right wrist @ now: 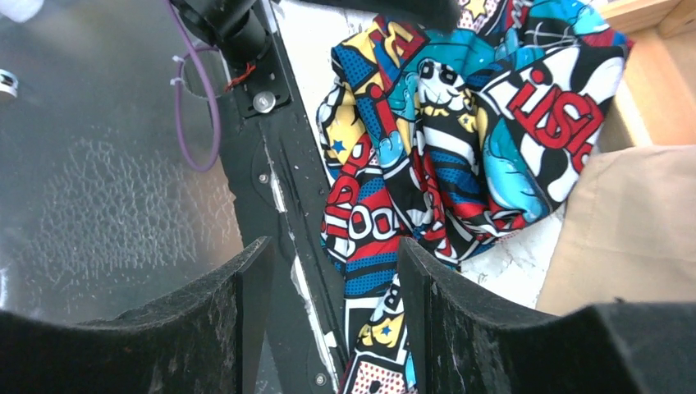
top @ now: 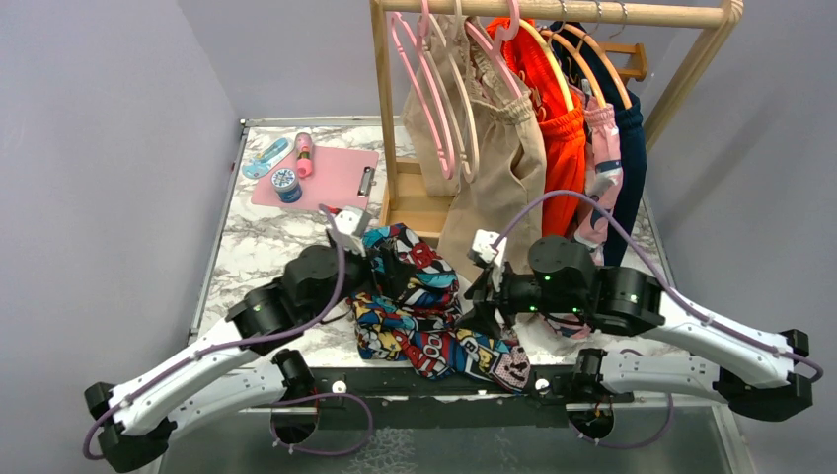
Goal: Place the shorts on the hanger
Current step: Adjust the shorts at the center of the board.
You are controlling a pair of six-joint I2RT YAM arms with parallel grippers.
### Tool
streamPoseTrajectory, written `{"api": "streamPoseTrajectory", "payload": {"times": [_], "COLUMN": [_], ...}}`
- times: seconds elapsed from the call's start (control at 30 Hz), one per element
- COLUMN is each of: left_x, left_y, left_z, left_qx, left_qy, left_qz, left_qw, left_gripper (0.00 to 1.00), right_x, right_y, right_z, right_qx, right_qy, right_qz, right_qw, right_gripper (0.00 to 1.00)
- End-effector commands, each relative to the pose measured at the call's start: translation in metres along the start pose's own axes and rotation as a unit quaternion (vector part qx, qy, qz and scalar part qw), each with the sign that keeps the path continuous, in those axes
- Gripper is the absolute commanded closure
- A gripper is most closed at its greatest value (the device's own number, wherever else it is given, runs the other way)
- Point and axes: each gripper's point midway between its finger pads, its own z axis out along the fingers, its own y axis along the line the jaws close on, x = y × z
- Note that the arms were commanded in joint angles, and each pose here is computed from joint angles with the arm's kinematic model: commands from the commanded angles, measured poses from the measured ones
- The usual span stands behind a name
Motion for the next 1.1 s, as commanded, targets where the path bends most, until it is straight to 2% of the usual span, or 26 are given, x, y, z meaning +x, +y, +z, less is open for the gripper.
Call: {"api": "streamPoseTrajectory", "payload": {"times": [0.0,0.17,0.37,0.57,0.73,0.87,1.07], "left_x": [-0.028,-0.046,-0.052,-0.055,-0.054,-0.055,-0.054], "left_y": [0.049,0.093,0.109,0.121,0.118,0.114,0.104], "left_z": [-0.042,-0.085,-0.106,-0.124,-0.122,-0.120,-0.116], "left_qx": [-0.124,-0.228,-0.243,-0.257,-0.249,-0.245,-0.217], "left_qy": [-0.045,-0.108,-0.171,-0.212,-0.210,-0.200,-0.189], "left_qz": [0.027,0.023,-0.015,-0.047,-0.052,-0.045,-0.053], "left_qw": [0.991,0.967,0.955,0.942,0.944,0.948,0.956], "left_gripper": [0.01,0.02,0.05,0.06,0.07,0.07,0.07], "right_x": [0.000,-0.004,-0.017,-0.020,-0.027,-0.028,-0.039], "right_y": [0.009,0.010,0.001,-0.026,-0.048,-0.069,-0.095], "right_z": [0.031,0.079,0.145,0.206,0.245,0.272,0.296], "right_qx": [-0.038,-0.057,-0.028,0.042,0.094,0.128,0.126], "right_qy": [-0.005,0.001,-0.008,-0.002,0.004,0.034,0.024], "right_qz": [-0.006,-0.002,-0.002,0.007,-0.008,-0.009,0.028], "right_qw": [0.999,0.998,1.000,0.999,0.996,0.991,0.991], "right_gripper": [0.41,0.41,0.41,0.41,0.41,0.40,0.39]}}
